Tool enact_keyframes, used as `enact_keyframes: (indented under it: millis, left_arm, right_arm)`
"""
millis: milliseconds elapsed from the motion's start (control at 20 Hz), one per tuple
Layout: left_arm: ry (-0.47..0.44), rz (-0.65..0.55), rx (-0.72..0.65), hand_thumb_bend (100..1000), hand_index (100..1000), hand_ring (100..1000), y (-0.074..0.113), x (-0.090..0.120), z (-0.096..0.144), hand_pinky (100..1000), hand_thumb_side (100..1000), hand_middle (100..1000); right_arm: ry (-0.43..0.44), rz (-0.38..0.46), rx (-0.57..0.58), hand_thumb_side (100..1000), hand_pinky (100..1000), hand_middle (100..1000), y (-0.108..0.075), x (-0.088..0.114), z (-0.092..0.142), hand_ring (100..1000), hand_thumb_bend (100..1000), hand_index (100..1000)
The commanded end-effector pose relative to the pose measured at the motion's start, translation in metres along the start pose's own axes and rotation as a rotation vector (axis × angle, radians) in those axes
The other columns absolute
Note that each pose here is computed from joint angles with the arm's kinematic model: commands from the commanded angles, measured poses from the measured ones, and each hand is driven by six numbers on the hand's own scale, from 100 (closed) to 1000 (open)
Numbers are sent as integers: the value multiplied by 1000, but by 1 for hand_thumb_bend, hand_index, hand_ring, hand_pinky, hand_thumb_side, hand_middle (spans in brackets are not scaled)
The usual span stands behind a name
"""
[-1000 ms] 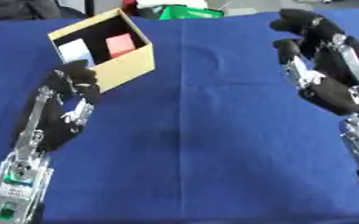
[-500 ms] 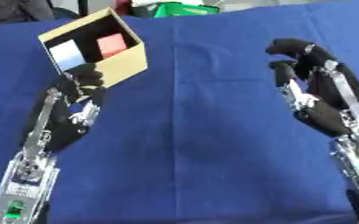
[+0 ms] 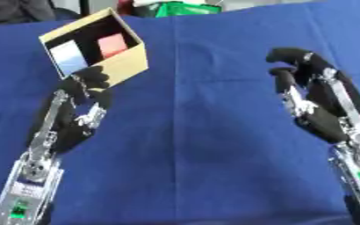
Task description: Pick up objects on the table and place them in the box.
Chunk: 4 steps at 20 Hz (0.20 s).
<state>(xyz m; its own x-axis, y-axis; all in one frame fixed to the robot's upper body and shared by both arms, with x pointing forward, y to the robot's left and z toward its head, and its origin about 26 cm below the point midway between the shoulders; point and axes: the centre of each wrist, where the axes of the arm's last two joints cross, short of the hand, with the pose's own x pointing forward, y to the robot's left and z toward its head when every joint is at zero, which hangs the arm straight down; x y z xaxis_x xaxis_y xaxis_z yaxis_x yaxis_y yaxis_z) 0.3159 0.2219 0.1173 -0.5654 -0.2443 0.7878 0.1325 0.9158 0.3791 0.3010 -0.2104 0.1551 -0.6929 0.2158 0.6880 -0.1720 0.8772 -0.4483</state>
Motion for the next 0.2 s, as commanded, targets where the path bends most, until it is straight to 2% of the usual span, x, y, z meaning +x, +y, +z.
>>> enact_keyframes:
  millis: [50,200]
  left_arm:
    - [-17,-9,5,349,847,733,3,4,-2,670,557,713]
    - [-16,-9,7,351,853,734,3,4,-2,670,557,724]
  right_arm:
    - [-23,9,0,534,782,699,-2,4,-2,870,100,811]
    - [-26,8,6,536,781,688,-2,4,-2,866,100,803]
